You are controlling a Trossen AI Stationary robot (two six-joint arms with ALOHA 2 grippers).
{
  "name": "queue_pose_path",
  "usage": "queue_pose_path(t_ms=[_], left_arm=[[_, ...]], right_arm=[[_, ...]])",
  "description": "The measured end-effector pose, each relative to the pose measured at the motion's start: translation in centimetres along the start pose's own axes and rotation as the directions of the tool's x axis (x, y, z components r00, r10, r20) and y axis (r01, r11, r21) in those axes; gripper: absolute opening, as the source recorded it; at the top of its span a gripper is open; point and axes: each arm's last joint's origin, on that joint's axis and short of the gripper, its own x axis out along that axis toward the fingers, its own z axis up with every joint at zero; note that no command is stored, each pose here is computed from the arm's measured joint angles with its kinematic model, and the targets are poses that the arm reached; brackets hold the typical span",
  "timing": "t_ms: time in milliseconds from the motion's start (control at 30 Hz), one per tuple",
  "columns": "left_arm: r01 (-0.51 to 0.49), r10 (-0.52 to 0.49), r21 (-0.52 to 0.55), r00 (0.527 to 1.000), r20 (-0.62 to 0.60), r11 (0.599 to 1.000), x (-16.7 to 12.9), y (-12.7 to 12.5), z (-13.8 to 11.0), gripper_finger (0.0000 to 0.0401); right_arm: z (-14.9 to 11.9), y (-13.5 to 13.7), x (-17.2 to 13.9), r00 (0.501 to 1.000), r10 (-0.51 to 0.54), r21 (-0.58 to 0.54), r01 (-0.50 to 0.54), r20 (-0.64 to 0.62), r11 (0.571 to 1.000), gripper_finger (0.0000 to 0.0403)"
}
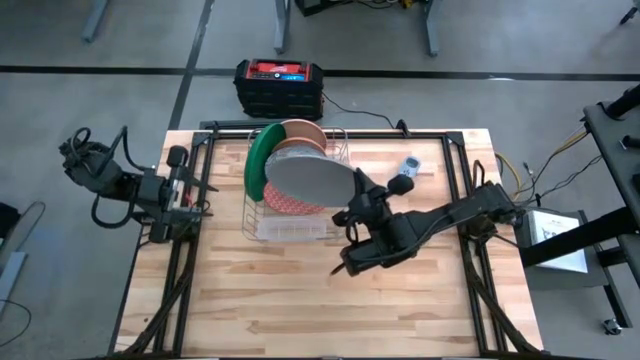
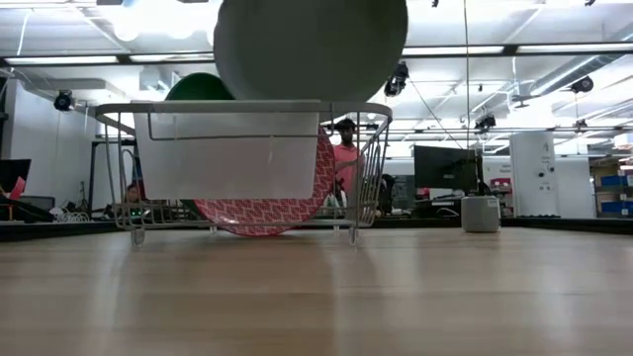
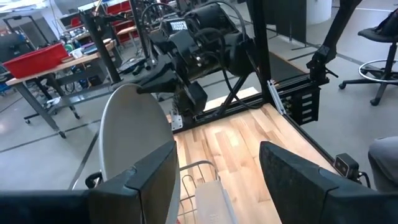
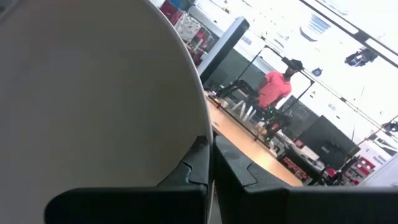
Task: Sort dishes
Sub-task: Put the gray plate in the dish rack
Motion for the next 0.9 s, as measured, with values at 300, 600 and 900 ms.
queue_pose_path(t_ms=[300,600,900], left_arm=[[0.001,-0.001,0.006,1.000,-0.006,1.000,0.1,-0.1,0.0,0.0219],[0.002,-0.002,0.009,1.000,-0.011,1.000,0.2,-0.1,0.0,0.0219],[0.003,-0.003,0.012,1.000,-0.015,1.000,0.4,-0.2,0.0,0.0219]], right_arm=[[-0.9,3.7,0.3,1.000,-0.006,-0.056,0.006,-0.003,0.998,0.0000],[-2.0,6.5,1.0,1.000,-0.021,-0.084,0.020,-0.015,0.996,0.0000],[-3.5,9.4,1.2,1.000,-0.024,-0.163,0.021,-0.016,0.986,0.0000]])
